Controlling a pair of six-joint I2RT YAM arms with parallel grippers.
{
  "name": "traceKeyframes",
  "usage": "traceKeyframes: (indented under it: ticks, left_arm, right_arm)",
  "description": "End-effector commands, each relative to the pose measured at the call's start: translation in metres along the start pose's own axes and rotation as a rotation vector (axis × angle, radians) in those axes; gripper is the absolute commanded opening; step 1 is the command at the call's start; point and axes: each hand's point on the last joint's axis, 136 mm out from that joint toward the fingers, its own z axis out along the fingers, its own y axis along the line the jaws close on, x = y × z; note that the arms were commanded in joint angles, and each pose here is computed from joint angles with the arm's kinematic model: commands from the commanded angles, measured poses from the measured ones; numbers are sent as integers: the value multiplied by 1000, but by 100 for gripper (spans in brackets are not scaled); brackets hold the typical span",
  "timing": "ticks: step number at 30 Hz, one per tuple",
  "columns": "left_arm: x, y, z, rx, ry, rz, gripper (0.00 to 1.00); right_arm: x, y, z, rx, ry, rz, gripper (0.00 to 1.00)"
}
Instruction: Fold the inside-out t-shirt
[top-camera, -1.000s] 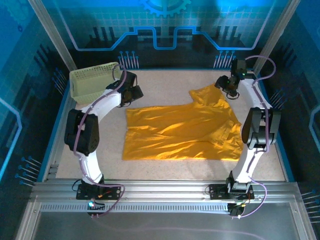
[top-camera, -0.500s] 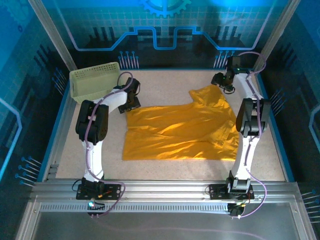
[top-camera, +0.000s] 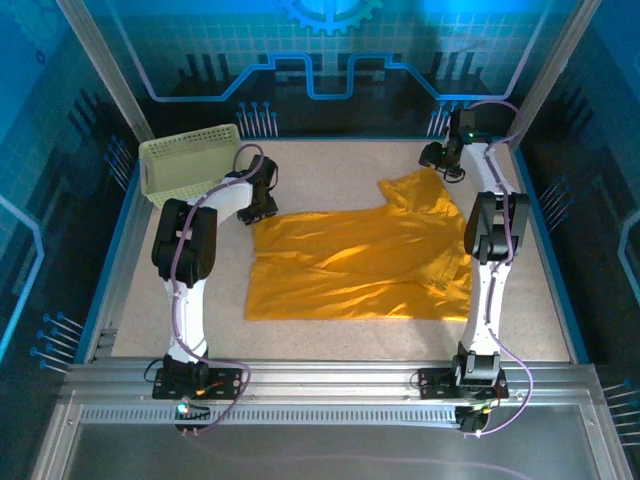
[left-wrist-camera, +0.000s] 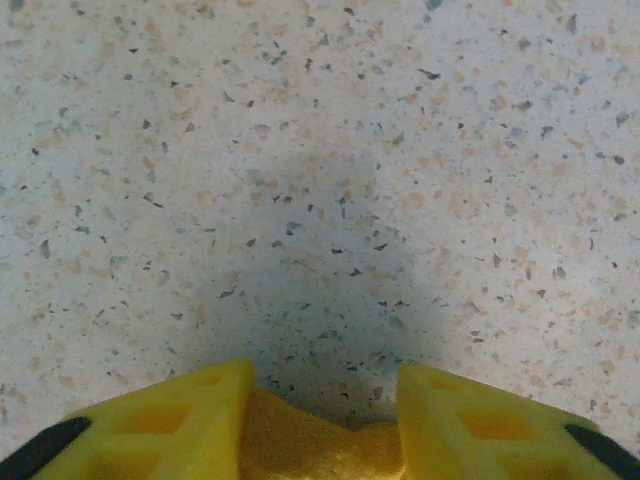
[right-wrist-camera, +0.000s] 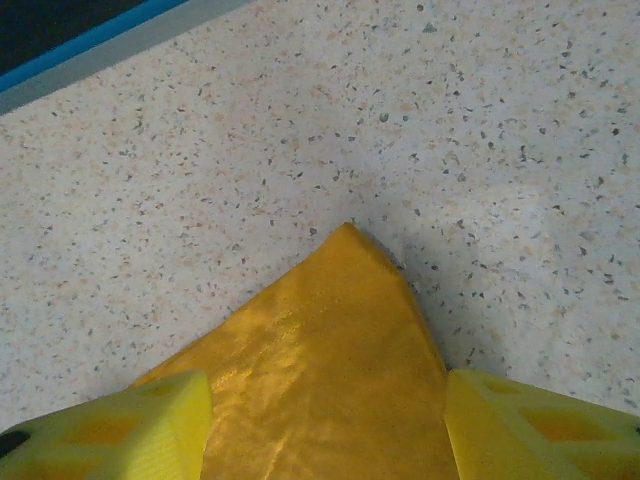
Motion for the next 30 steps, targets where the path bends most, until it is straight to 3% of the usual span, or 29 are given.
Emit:
traceKeyframes:
  ticks: [1,11,19,27,30]
  left_arm:
    - [0,-4,6,16,18,1,37]
    - [2,-9,4,45,27,4,21]
    - [2,-10,2,56,26,5,15]
    - [0,-12,-1,67,19,2,11]
    - [1,-11,-2,72,14,-4,9]
  right_arm:
    - [-2,5,9,11,13,-37,64]
    - [-8,-1,42,38,34,-46,64]
    - [4,-1,70,7,77,-11,59]
    - [8,-3,73,-17,101,12,35]
    - [9,-4,71,-28,112,17,21]
